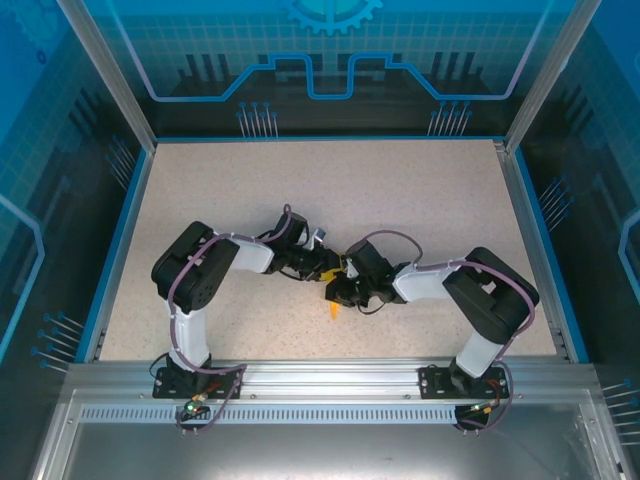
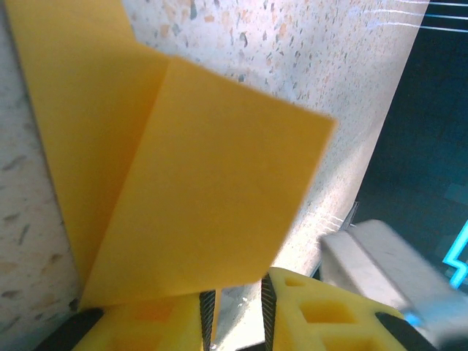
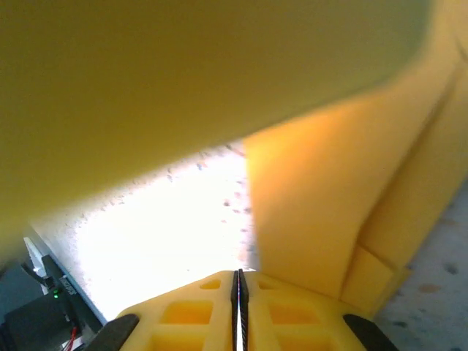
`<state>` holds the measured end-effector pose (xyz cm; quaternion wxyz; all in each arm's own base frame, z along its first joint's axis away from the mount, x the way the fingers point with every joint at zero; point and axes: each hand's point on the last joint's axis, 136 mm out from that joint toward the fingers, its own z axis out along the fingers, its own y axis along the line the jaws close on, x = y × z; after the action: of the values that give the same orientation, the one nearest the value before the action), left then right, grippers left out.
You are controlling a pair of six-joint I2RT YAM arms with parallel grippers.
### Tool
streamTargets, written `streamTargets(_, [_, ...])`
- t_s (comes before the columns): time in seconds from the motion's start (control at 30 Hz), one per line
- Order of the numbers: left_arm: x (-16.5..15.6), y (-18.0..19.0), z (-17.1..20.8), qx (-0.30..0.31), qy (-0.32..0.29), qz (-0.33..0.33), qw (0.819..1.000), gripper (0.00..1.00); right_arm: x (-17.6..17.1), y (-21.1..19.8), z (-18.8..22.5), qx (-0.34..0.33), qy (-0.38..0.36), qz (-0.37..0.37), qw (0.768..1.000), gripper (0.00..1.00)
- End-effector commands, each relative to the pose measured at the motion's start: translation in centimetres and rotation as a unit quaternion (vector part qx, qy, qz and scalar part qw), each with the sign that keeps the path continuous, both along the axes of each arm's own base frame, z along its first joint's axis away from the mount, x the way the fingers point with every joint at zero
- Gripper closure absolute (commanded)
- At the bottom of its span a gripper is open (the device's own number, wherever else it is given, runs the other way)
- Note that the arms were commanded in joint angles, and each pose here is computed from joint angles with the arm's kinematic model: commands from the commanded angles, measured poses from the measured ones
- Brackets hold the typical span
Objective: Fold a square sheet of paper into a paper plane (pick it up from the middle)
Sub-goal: Fold the wing for the fifth time at the center of the table.
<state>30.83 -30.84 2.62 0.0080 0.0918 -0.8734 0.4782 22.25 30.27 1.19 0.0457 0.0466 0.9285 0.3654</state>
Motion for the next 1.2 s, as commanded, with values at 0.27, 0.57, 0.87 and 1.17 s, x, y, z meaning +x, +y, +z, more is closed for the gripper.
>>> streamTargets(0.27, [-0.2,0.5,1.0,0.023,0.004,0.019,1.0,0.56,-4.4,-4.6,-3.2,-0.04,0.05,0.075,0.995,0.88])
streamTargets(0.57, [0.5,1.5,6.9,0.037,-0.104,0.015,0.994,0.44,-4.1,-5.7,-2.3,-0.003,0.043,0.135,0.99,0.87])
streamTargets(0.87, [-0.4,1.6,4.9,0.023,-0.096,0.012,0.995,0.62,-3.5,-6.7,-3.0,0.012,0.059,0.117,0.991,0.87])
streamTargets(1.17, [-0.9,-0.1,3.4,-0.006,-0.084,-0.022,0.996,0.63,-3.3,-7.0,-3.5,0.01,0.067,0.108,0.992,0.87])
